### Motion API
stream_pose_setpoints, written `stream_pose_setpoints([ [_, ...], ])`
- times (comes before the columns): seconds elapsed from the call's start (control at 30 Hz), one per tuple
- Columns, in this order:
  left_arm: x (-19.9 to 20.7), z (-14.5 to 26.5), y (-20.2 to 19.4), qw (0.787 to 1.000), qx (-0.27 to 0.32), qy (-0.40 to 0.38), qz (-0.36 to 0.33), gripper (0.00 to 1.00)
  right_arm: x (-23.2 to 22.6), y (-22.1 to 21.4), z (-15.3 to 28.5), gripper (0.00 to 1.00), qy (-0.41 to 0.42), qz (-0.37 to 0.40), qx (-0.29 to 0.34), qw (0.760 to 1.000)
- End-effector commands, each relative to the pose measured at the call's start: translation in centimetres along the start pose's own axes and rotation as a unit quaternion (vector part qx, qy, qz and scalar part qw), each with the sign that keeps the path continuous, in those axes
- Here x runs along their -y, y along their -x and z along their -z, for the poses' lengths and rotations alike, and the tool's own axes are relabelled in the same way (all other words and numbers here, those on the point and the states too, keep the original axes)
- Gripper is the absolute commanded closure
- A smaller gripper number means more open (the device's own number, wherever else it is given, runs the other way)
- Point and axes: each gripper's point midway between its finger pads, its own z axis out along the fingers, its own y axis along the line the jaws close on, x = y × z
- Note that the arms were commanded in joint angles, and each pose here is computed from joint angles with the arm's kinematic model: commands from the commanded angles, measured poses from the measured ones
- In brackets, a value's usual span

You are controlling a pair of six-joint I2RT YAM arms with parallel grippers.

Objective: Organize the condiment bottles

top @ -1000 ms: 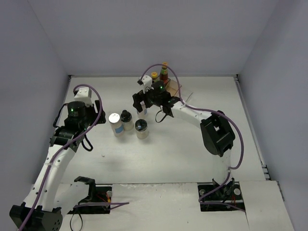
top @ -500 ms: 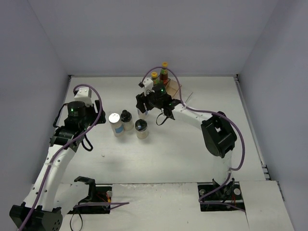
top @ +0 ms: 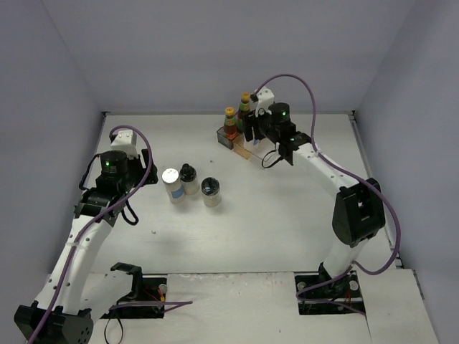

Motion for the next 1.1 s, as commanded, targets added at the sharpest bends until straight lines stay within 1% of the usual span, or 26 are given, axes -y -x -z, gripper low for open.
stream_pose_setpoints([
  [0.0,0.5,0.0,2.2,0.999,0.037,-0.011,0.009,0.34,3.2,10.5,3.0,1.0,-0.043,0.011,0.135,0.99],
  [0.03,0.5,0.0,2.2,0.999,0.037,-0.011,0.009,0.34,4.4,10.7,2.9,1.0,-0.054,0.007,0.138,0.989],
  [0.17,0.4,0.0,2.2,0.999,0.038,-0.009,0.009,0.34,6.7,11.8,1.6,1.0,-0.057,-0.002,0.151,0.987],
  [0.27,0.5,-0.1,2.2,0.999,0.038,-0.009,0.009,0.34,7.7,12.1,0.1,1.0,-0.06,-0.001,0.153,0.986],
  [0.3,0.5,-0.1,2.2,0.999,0.038,-0.009,0.009,0.34,8.1,11.3,-1.0,1.0,-0.062,-0.002,0.145,0.987],
  [0.37,0.4,-0.1,2.2,0.999,0.037,-0.009,0.009,0.34,8.8,11.9,-1.5,1.0,-0.068,0.0,0.152,0.986],
  [0.5,0.4,-0.2,2.1,0.999,0.036,-0.008,0.009,0.34,10.1,10.5,-3.7,1.0,-0.073,-0.009,0.138,0.988],
  [0.77,0.4,-0.3,2.0,0.999,0.033,-0.007,0.009,0.34,11.0,8.3,-6.1,1.0,-0.07,-0.013,0.124,0.99],
  [1.07,0.4,-0.3,2.0,0.999,0.033,-0.007,0.009,0.34,12.3,6.2,-7.6,1.0,-0.076,-0.027,0.115,0.99],
])
